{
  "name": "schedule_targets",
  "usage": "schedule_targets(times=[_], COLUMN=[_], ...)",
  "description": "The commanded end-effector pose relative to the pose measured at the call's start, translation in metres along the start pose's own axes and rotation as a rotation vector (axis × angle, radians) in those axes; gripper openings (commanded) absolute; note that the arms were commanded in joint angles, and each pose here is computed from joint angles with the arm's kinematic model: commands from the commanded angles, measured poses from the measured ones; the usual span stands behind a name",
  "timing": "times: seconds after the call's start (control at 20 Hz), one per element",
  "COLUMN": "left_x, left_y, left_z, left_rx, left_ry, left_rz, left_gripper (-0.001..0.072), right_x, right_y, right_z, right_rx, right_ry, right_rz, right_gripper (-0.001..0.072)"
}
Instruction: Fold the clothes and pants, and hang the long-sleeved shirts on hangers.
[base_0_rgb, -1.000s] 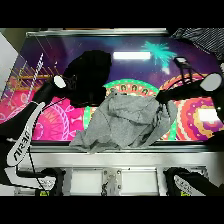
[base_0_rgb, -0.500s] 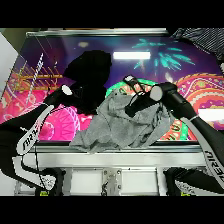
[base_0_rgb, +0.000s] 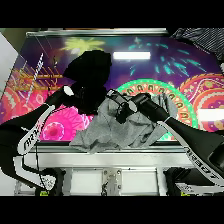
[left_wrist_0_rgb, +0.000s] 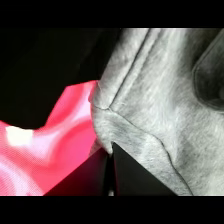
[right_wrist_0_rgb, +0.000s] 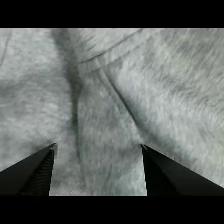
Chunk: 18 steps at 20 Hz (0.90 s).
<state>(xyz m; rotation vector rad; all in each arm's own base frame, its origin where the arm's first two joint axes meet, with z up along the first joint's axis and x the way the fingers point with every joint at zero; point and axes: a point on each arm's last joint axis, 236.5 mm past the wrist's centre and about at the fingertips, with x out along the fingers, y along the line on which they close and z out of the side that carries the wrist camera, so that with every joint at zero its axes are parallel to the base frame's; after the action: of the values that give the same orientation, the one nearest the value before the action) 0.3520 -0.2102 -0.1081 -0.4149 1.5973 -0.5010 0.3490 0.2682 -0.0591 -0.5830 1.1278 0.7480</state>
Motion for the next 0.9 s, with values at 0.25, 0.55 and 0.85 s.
schedule_targets(times=[0.25, 0.55, 0.85], left_x=[0.0, -0.016, -0.176], left_y=[0.0, -0.001, -0.034], left_z=[-0.001, 0.008, 0.04], left_rx=[0.001, 0.001, 0.094], left_ry=[0.004, -0.045, -0.382], left_rz=[-0.001, -0.005, -0.033], left_gripper=[0.0017, 0.0017, 0.0017], right_x=[0.02, 0.008, -0.156], right_y=[-0.003, -0.018, -0.126], right_z=[0.004, 0.011, 0.017], right_rx=[-0.001, 0.037, 0.3], right_ry=[-0.004, -0.035, -0.29], right_rz=[-0.044, -0.07, -0.238], right_gripper=[0.0593, 0.0022, 0.0021])
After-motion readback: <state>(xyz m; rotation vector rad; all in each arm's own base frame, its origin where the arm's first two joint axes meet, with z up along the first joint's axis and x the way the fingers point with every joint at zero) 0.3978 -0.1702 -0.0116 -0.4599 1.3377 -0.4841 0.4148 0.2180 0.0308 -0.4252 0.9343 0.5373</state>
